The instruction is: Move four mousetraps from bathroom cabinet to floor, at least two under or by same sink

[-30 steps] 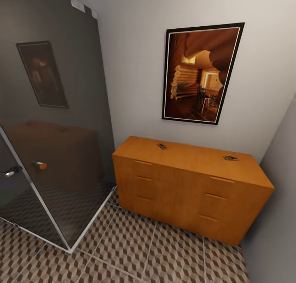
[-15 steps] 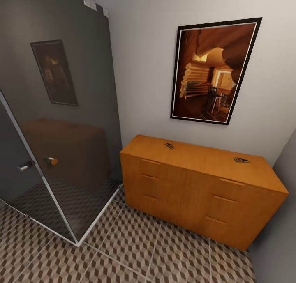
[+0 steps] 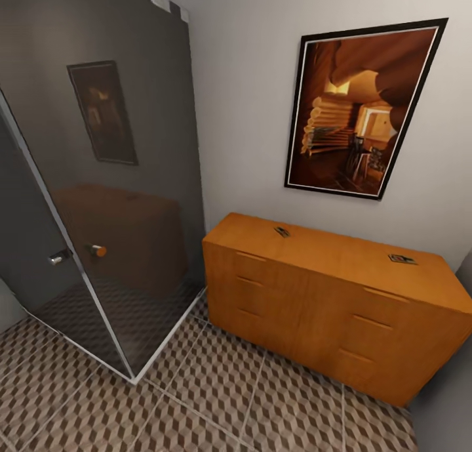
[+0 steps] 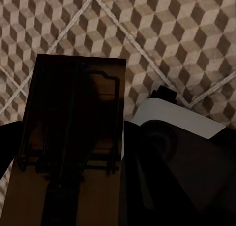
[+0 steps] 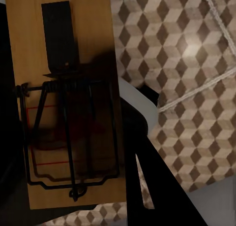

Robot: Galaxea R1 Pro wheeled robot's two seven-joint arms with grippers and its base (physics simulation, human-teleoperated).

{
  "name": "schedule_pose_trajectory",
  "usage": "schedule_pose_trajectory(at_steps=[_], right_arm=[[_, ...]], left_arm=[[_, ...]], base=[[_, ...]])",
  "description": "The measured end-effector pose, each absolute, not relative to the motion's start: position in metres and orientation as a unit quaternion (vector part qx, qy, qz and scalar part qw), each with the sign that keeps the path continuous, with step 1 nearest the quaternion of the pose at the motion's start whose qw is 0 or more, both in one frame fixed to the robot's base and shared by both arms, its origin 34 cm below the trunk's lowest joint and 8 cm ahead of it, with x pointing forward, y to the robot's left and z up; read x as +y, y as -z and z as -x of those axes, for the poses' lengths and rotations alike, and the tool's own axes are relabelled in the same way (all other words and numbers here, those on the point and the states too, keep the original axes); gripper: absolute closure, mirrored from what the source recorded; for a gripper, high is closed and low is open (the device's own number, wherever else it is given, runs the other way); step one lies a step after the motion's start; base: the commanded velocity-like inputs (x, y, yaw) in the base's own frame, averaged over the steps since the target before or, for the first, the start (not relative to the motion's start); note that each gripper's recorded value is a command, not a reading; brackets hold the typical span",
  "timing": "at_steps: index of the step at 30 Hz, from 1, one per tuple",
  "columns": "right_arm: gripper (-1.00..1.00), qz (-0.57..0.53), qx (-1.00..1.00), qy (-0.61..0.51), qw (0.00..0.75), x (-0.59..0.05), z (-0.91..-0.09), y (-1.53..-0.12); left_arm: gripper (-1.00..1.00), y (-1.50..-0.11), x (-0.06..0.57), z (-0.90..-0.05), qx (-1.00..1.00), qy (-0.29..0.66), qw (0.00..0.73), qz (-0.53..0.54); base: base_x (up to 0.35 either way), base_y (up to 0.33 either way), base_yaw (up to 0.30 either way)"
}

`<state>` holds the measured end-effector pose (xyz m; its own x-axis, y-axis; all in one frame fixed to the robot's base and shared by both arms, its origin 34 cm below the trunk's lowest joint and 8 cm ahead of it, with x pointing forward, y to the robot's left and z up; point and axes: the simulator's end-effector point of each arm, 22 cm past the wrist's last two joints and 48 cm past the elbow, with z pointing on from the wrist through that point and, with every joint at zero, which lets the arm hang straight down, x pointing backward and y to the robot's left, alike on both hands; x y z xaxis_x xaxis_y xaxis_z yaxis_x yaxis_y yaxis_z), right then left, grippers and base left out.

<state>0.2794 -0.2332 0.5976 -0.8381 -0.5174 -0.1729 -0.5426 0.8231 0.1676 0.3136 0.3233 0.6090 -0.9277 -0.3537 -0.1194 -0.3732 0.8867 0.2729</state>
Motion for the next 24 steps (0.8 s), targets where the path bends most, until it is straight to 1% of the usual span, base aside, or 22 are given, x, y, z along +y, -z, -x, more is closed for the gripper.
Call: schedule_pose_trajectory(at_steps=[15,24], right_arm=[[1.0,0.276,0.954,-0.103,0.063,-0.2355,-0.2816,-0.5983],[1.0,0.277,0.953,-0.101,0.068,-0.2353,-0.2853,-0.5998]], left_arm=[[1.0,-0.61,0.3233,-0.3154,0.971,-0.147,0.036,0.188],[1.0,-0.6119,0.3233,-0.319,0.97,-0.146,0.04,0.188]], base=[[0.0,0.0,0.291],[0.0,0.0,0.231]])
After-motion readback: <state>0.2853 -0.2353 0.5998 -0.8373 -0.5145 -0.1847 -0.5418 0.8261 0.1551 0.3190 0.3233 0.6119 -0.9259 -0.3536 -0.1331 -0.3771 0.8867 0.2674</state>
